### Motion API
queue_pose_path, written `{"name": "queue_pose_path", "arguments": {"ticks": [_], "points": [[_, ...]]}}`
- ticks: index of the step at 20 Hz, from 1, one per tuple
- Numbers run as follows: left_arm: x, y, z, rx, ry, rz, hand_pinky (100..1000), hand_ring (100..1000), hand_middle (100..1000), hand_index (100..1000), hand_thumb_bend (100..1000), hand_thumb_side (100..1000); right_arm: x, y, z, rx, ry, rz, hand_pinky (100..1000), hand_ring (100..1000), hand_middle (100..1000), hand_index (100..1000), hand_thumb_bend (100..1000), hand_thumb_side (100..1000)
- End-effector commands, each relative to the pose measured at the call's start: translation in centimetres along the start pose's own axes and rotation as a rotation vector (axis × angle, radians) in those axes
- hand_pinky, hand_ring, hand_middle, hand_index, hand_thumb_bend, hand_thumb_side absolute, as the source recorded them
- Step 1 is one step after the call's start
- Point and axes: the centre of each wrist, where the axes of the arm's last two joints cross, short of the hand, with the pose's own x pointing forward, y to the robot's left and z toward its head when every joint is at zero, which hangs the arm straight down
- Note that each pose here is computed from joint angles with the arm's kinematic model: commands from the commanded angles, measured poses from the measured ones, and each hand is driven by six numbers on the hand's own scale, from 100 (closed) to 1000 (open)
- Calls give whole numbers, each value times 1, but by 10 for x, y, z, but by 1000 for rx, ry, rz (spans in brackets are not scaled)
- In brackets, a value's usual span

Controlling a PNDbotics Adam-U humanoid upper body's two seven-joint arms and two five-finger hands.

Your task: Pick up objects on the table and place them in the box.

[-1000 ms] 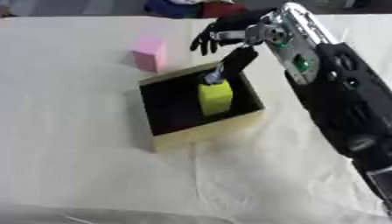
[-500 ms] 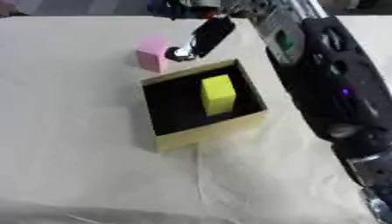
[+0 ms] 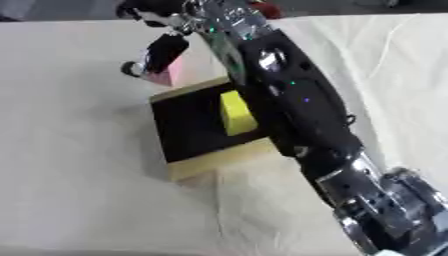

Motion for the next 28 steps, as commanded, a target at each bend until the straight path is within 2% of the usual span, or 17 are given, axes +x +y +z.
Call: {"name": "queue_pose_path", "arguments": {"ticks": [1, 5, 9, 13, 14, 15, 21, 22, 25, 28], "points": [[4, 0, -7, 1, -28, 13, 707, 719, 706, 920, 170, 769, 5, -4, -11, -10, 58, 43, 841, 876, 824, 1000, 475, 852], [5, -1, -7, 3, -25, 20, 707, 718, 706, 920, 169, 771, 12, 9, -21, -4, 136, 73, 842, 876, 825, 1000, 473, 863], [5, -1, -8, 0, -29, 21, 709, 720, 708, 921, 169, 771, 13, 14, -22, -42, 159, 70, 840, 865, 821, 1000, 432, 849], [5, 1, -15, -37, -49, -23, 715, 722, 712, 923, 167, 765, 8, -3, -8, -182, 176, 35, 840, 856, 815, 1000, 381, 857], [6, 2, -18, -60, -58, -52, 718, 722, 713, 922, 167, 760, 7, -9, -3, -220, 185, 27, 840, 855, 818, 1000, 322, 883], [6, 3, -22, -84, -65, -83, 721, 723, 716, 924, 163, 756, 6, -14, 2, -252, 194, 22, 841, 853, 818, 1000, 345, 870], [12, 9, -50, -318, -112, -340, 743, 733, 729, 926, 158, 745, -4, -37, 33, -432, 255, -43, 829, 835, 804, 1000, 218, 857], [15, 9, -56, -365, -125, -373, 750, 737, 732, 926, 158, 739, -8, -40, 39, -465, 271, -60, 826, 832, 805, 1000, 161, 870], [23, 7, -75, -491, -149, -427, 758, 740, 735, 926, 153, 735, -18, -46, 55, -541, 311, -114, 822, 823, 801, 1000, 100, 907], [33, 3, -91, -596, -180, -442, 767, 745, 739, 928, 173, 715, -29, -48, 68, -603, 342, -176, 820, 818, 800, 998, 100, 964]]}}
